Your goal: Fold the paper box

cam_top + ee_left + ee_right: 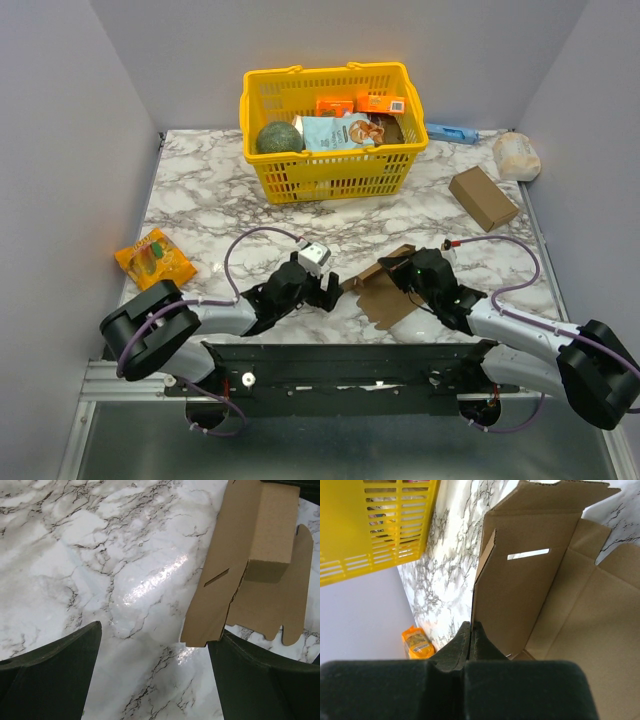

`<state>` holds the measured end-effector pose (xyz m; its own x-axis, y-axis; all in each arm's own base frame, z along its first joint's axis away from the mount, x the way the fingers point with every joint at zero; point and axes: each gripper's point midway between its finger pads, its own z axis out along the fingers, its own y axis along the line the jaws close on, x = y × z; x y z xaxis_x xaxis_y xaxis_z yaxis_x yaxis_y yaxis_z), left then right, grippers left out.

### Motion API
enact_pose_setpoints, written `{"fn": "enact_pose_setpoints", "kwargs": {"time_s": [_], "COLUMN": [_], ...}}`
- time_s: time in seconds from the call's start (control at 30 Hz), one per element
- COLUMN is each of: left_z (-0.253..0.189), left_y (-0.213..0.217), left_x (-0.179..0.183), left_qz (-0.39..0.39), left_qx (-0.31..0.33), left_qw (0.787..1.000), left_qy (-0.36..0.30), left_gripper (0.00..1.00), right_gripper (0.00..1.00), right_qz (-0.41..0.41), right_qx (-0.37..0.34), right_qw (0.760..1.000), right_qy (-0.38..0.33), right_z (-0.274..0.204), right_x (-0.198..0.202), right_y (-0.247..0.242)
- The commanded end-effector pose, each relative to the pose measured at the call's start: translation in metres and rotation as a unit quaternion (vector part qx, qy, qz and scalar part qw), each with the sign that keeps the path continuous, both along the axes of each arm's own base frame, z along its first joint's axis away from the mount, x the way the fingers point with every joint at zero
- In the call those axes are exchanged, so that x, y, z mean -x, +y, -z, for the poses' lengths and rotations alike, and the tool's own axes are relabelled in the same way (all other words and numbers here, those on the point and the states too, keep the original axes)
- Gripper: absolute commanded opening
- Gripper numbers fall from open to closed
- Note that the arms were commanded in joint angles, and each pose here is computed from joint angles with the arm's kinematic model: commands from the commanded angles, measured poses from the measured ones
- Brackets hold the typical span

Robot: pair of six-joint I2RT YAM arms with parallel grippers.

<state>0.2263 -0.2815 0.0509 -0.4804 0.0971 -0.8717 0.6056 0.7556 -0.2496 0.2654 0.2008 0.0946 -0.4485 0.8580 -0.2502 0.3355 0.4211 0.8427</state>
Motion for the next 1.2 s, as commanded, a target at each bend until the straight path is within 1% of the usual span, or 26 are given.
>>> {"fn": "enact_pose_setpoints", "kwargs": {"time_s": [0.0,0.07,0.1,0.2,0.27,0.3,0.4,0.53,0.63,0.7,0.9,1.17], "left_z": [-0.040,-0.050,-0.064,-0.075,-0.069,-0.055,-0.038,-0.013,-0.007,-0.011,-0.013,-0.015], "left_y": [0.003,0.003,0.004,0.013,0.020,0.026,0.028,0.019,0.010,0.002,-0.023,-0.041], "left_x": [-0.009,-0.004,-0.003,-0.003,-0.012,-0.017,-0.022,-0.019,-0.014,-0.011,0.001,0.004], "left_qz": [-0.016,-0.001,0.000,-0.010,-0.031,-0.046,-0.054,-0.039,-0.019,-0.003,0.038,0.060], "left_qx": [0.042,0.050,0.065,0.082,0.069,0.045,0.018,0.002,0.003,0.015,0.008,0.006], "left_qw": [0.998,0.997,0.995,0.993,0.994,0.996,0.997,0.999,1.000,1.000,0.999,0.998], "left_qy": [-0.053,-0.062,-0.074,-0.089,-0.084,-0.069,-0.050,-0.020,-0.011,-0.015,-0.021,-0.026], "left_gripper": [0.95,0.95,0.96,0.97,0.98,0.98,0.96,0.94,0.93,0.92,0.92,0.90], "right_gripper": [0.00,0.00,0.01,0.00,0.00,0.01,0.00,0.00,0.01,0.00,0.01,0.00], "right_qz": [0.002,0.003,0.003,0.002,0.001,0.001,-0.001,0.001,-0.002,-0.001,-0.001,-0.002], "right_qx": [0.034,0.033,0.034,0.033,0.034,0.033,0.034,0.033,0.032,0.033,0.032,0.032], "right_qw": [0.999,0.999,0.999,0.999,0.999,0.999,0.999,0.999,0.999,0.999,0.999,0.999], "right_qy": [0.028,0.027,0.026,0.027,0.030,0.029,0.028,0.027,0.029,0.029,0.029,0.031], "right_z": [0.023,0.022,0.022,0.021,0.023,0.022,0.022,0.021,0.021,0.022,0.021,0.022], "right_x": [0.011,0.010,0.010,0.010,0.010,0.010,0.010,0.009,0.010,0.010,0.009,0.009], "right_y": [-0.011,-0.011,-0.011,-0.010,-0.010,-0.010,-0.009,-0.009,-0.008,-0.009,-0.008,-0.007]}}
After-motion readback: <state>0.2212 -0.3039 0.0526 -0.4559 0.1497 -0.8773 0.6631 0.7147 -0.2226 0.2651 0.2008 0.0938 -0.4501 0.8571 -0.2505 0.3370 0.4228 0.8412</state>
